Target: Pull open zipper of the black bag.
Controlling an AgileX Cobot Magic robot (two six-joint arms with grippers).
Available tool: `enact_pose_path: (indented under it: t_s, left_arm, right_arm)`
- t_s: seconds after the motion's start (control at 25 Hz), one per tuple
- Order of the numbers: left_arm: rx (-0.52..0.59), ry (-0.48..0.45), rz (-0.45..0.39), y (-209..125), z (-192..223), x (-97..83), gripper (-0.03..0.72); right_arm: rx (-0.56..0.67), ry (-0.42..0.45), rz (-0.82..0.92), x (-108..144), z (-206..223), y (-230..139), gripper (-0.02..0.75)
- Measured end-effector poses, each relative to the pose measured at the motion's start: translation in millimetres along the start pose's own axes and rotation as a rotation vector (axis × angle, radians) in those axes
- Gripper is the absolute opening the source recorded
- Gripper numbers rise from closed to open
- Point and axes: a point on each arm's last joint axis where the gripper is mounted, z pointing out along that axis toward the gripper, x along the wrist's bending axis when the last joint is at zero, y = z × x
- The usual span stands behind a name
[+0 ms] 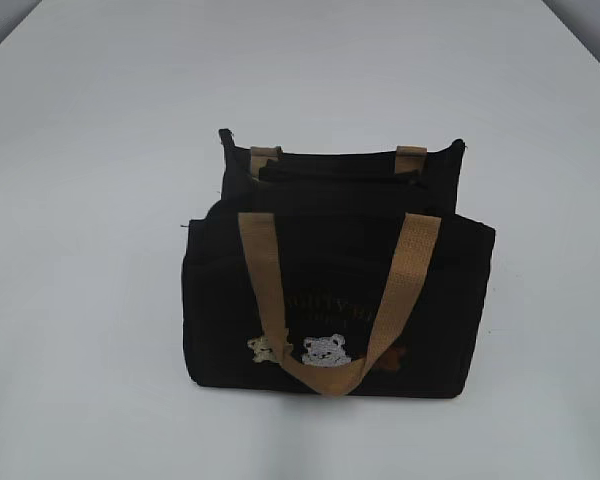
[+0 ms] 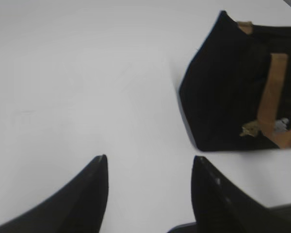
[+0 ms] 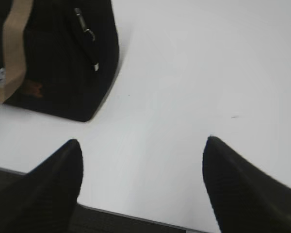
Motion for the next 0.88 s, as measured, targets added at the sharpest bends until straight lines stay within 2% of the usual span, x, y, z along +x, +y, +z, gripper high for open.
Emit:
enact_pose_path:
  t_s: [0.12,0.2,0.88]
  left_arm:
    - [-0.014,0.104,-0.049,0.0,0.4,-1.1,0.414]
    - [-0.017,0.138,-0.064,0.2,0.7,-1.4,0.414]
    - [-0.019,0.137,-0.064,0.1,0.5,-1.4,0.414]
  right_arm:
    - [0.003,-0.094,0.053,0.4,1.7,0.8,0.590]
    - [0.004,-0.120,0.069,0.5,2.1,1.0,0.590]
    - [0.003,-0.096,0.057,0.6,1.8,0.8,0.590]
